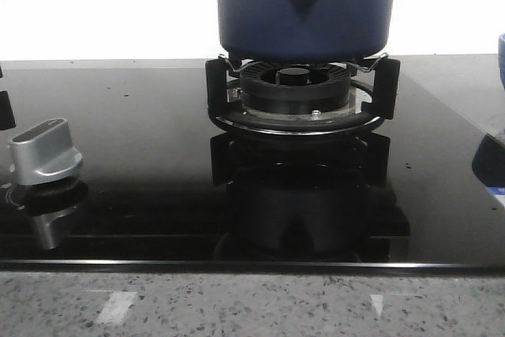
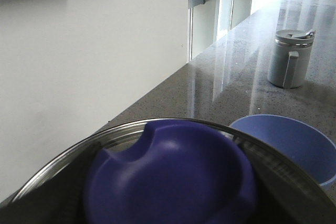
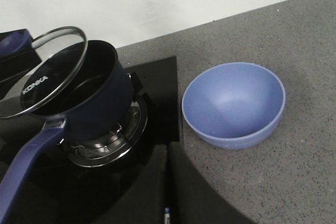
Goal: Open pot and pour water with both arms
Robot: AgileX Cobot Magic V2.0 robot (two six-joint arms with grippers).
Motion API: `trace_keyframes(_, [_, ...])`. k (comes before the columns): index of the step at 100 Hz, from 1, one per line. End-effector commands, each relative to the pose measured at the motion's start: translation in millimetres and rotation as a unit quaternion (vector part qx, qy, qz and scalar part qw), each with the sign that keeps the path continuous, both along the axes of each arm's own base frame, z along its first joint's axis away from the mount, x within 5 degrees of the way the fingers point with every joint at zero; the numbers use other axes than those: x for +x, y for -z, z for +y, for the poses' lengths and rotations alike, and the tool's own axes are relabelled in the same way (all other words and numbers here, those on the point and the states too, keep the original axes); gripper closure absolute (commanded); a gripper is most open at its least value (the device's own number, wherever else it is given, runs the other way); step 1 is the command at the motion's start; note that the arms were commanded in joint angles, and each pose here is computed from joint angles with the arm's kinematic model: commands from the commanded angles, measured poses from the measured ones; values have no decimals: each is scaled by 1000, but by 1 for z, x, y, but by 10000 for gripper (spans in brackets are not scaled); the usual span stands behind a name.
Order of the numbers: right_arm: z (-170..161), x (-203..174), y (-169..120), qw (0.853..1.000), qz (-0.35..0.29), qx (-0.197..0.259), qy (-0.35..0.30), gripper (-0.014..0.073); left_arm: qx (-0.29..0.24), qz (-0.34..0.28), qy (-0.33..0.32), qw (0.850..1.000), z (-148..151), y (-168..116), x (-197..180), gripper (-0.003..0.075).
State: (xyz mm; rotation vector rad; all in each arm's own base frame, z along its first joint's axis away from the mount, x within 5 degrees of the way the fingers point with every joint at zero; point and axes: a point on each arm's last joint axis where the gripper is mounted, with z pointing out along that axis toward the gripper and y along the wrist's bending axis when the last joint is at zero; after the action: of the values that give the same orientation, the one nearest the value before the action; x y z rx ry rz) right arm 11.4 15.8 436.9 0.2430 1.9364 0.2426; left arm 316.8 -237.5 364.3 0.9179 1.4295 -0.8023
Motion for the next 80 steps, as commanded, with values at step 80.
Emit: trace_keyframes(80, [-2, 12, 1, 1000, -29, -1, 3, 661, -60, 6, 14, 998, -9, -16, 4, 405])
